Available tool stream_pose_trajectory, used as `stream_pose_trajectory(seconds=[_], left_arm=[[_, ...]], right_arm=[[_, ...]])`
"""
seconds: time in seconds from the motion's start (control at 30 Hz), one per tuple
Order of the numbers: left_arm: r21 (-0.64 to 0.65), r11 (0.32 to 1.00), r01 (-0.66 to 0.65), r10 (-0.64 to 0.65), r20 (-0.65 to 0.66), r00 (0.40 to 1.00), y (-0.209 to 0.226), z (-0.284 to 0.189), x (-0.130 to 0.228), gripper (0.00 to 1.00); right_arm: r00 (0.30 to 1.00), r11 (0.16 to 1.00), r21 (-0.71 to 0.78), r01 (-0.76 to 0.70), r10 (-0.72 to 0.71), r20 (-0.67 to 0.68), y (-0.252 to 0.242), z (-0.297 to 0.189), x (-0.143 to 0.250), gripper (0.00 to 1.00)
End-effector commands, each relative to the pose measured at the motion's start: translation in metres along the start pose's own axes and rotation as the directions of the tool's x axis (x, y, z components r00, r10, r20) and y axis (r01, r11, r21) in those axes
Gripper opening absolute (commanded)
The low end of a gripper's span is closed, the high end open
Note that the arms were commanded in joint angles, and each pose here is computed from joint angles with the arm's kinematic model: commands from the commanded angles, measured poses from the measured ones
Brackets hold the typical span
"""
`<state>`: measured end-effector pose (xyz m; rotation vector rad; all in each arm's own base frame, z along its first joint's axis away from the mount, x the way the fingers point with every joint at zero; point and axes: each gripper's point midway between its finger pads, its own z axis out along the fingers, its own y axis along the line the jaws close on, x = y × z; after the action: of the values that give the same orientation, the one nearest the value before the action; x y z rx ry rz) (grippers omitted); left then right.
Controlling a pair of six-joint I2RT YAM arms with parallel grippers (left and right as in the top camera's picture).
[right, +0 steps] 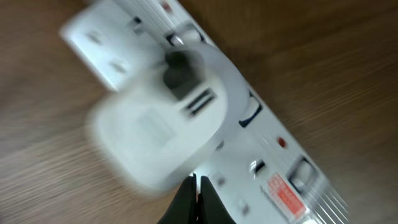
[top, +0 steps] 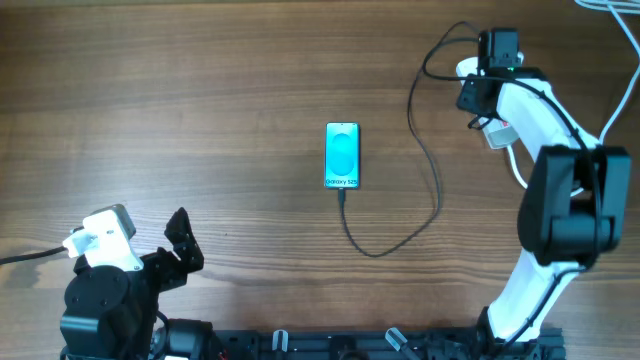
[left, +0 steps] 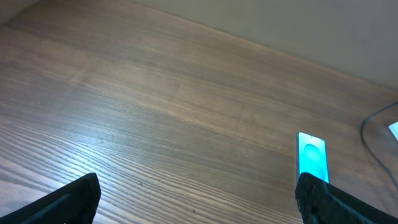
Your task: Plug charger to phone and switch on socket
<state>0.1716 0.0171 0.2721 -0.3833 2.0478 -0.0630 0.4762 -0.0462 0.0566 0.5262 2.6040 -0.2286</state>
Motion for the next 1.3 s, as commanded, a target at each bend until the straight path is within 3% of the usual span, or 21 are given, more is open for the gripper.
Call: stream_pose_trajectory(seconds=[0.0,0.1,0.33,0.57,0.73,1.1,1.27], left_arm=[[0.004,1.0,0.023,-0.023,0.027,0.999,-0.001,0.001,-0.005,1.0],[0.031,0.998,0.05,-0.053,0.092,0.994,-0.007,0.0,-0.022,1.0],[0.068,0.996,0.063,-0.074,0.174,0.982,-0.015,0.005,-0.04,1.0],[0.174,0.981,0.09,-0.152,0.384,0.911,-0.034,0.044,-0.065,1.0],[0.216,0.972,0.093,-0.186,0.467,0.864,-0.035,0.078,-0.046,1.0],[0.085,0.994,0.068,-0.084,0.213,0.973,-0.012,0.125,0.045,1.0],[0.043,0.998,0.05,-0.055,0.12,0.991,-0.004,0.13,0.069,1.0]], right_arm=[[0.986,0.999,-0.04,-0.026,0.032,0.164,-0.009,-0.072,-0.041,0.04],[0.959,0.998,-0.016,-0.062,0.064,0.275,-0.027,-0.123,-0.061,0.04],[0.929,0.996,-0.021,-0.092,0.094,0.358,-0.046,-0.179,-0.068,0.04],[0.848,0.98,-0.175,-0.092,0.169,0.503,-0.052,-0.268,-0.077,0.04],[0.816,0.959,-0.281,-0.045,0.198,0.544,-0.048,-0.31,-0.071,0.04],[0.819,0.942,-0.335,-0.011,0.201,0.538,-0.043,-0.325,-0.063,0.04],[0.819,0.899,-0.431,-0.083,0.308,0.485,-0.035,-0.327,-0.062,0.05]])
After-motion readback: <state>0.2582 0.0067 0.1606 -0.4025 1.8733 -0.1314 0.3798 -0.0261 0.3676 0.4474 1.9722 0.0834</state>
